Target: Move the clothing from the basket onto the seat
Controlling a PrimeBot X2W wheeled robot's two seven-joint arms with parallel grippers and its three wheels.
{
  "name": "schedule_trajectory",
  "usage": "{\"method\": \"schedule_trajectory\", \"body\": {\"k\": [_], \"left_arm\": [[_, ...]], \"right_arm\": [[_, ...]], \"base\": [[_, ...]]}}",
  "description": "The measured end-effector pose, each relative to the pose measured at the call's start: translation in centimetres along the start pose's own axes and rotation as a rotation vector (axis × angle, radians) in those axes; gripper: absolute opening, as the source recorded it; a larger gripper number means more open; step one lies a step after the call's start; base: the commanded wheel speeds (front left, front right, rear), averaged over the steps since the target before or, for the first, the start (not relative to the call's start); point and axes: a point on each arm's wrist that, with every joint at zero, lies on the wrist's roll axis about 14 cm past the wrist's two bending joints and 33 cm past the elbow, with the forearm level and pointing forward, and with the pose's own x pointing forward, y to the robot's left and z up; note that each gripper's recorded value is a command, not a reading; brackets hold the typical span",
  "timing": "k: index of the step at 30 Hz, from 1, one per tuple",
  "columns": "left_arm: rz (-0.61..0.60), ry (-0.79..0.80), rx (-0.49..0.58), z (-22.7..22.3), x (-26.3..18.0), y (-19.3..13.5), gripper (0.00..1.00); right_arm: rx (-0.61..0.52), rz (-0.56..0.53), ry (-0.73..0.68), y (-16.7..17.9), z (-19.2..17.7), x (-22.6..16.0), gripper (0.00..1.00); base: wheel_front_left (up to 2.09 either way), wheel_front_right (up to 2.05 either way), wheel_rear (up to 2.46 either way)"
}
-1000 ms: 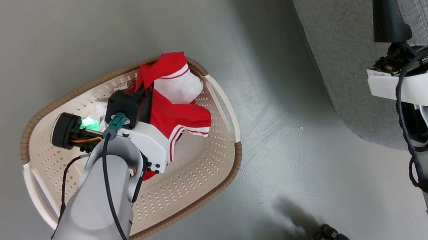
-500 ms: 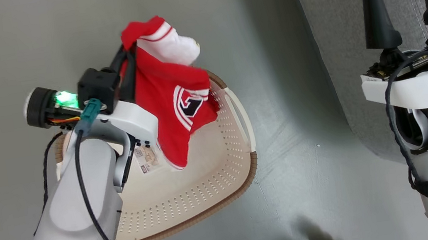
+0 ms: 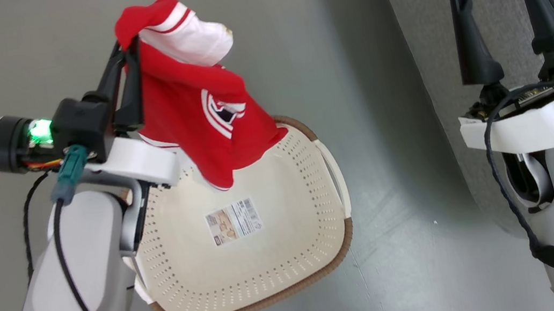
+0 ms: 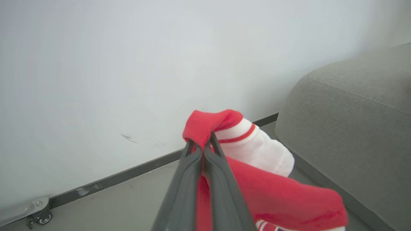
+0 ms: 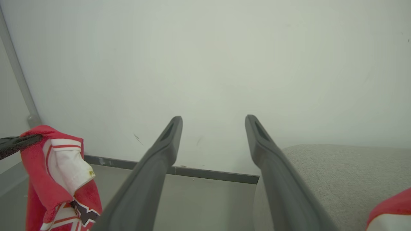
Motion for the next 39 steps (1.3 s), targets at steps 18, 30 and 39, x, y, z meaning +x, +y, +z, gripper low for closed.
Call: {"method": "schedule_trajectory", "body": {"k": [18,30,39], "left_arm": [[0.099,-0.271,0.117,13.0,-4.9,3.9,0.0],[0.085,-0.442,0.23,21.4,-8.9,3.8,0.0],[0.003,-0.514,0.263,25.1,-11.4,1.3,0.0]], "right_arm": [[0.007,0.063,-0.002,1.9,2.4,-3.0,1.0],[-0.032,0.175,-0.048,4.6,5.3,-5.1,1.0],[0.023,0.297,-0.06,8.6,6.9,-7.2,1.0]], "base": [[0.0,0.0,0.0],[0.0,0.0,0.0],[0.0,0.0,0.0]]}}
